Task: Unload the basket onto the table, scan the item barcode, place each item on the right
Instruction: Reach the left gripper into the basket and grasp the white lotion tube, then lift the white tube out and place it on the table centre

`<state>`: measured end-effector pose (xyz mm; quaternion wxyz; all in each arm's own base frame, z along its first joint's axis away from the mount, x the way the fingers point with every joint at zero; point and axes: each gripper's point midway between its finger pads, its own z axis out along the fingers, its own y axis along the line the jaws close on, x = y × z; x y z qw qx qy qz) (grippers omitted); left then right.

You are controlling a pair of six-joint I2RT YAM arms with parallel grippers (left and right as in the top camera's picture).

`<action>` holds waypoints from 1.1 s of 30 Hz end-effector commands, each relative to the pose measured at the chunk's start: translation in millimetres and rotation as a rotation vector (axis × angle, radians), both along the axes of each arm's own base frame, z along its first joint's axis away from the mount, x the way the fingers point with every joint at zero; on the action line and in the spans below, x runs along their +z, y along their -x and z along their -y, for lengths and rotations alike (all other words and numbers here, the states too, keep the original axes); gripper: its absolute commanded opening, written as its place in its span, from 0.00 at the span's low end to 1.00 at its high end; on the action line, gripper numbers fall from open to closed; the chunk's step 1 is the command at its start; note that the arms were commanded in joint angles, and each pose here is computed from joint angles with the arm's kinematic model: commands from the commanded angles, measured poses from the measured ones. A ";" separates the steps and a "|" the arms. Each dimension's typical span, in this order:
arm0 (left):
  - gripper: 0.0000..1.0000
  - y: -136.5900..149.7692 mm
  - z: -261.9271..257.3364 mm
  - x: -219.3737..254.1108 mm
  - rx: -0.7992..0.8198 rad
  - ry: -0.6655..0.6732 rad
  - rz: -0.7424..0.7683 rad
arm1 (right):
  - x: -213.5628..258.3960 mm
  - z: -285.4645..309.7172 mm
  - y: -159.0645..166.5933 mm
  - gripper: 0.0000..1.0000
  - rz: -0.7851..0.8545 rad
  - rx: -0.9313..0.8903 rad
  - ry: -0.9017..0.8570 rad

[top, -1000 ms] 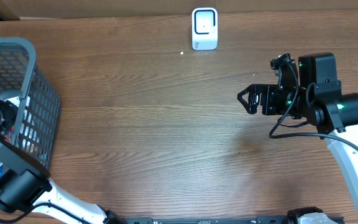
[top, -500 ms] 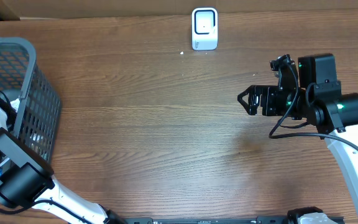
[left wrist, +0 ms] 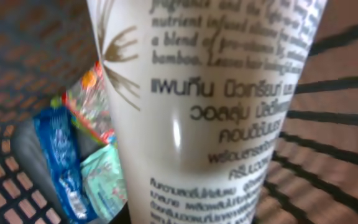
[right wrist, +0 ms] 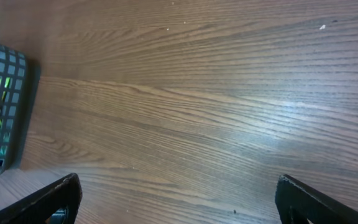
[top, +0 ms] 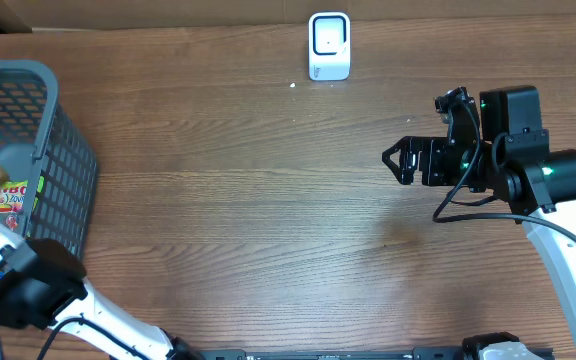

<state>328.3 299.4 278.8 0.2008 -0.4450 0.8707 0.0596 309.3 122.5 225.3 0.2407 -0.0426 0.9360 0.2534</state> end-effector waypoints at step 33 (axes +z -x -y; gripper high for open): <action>0.13 -33.5 422.1 -208.4 -0.770 0.168 -0.308 | -4.8 -3.4 -7.0 1.00 -0.014 0.013 0.001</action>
